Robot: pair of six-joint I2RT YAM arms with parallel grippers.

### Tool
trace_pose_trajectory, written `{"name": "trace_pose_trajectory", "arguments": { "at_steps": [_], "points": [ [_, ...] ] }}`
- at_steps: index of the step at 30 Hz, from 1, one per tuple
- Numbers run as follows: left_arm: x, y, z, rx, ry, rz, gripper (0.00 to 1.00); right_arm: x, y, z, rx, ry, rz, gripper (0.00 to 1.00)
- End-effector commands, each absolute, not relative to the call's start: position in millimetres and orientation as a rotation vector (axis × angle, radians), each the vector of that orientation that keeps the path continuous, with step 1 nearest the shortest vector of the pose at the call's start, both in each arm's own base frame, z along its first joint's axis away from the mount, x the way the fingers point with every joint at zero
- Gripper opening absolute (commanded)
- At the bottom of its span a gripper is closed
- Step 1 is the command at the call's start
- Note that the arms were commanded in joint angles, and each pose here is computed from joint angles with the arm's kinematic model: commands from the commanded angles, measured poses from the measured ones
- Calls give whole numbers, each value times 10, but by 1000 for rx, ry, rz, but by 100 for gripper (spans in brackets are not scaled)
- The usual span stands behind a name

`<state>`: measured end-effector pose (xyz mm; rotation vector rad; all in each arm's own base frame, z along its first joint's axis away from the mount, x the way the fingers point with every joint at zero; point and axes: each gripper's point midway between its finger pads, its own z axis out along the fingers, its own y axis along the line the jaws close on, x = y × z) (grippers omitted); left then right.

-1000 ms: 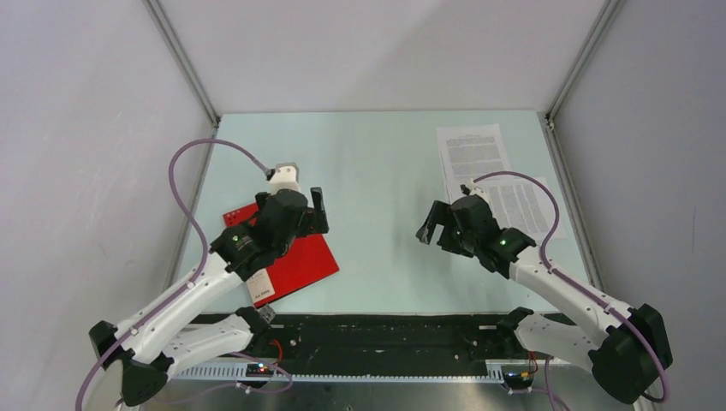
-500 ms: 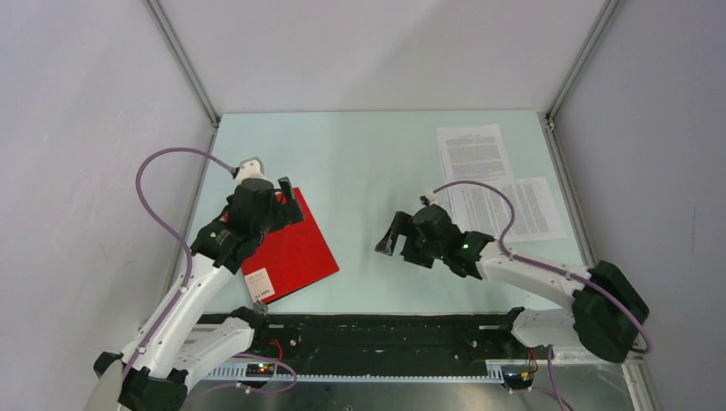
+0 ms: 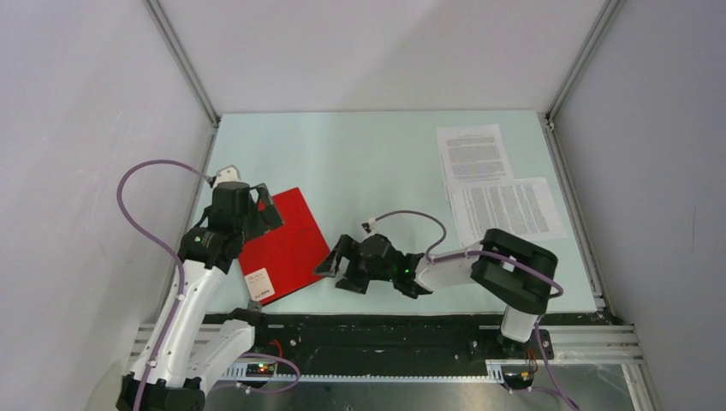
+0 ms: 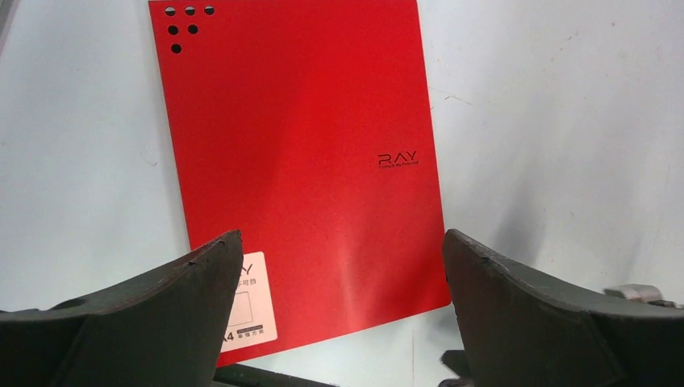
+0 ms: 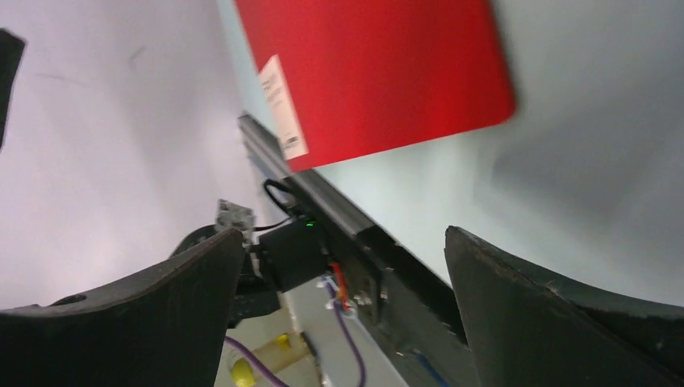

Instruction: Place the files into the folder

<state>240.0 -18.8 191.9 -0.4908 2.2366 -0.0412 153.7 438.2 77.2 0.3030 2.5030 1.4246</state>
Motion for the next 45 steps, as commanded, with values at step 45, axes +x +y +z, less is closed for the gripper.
{"name": "trace_pose_trajectory", "arguments": {
  "at_steps": [45],
  "points": [
    [2332,-155,2409,-488,2177,-80,98,2539,5318,775,737,2071,1780,87]
  ]
}}
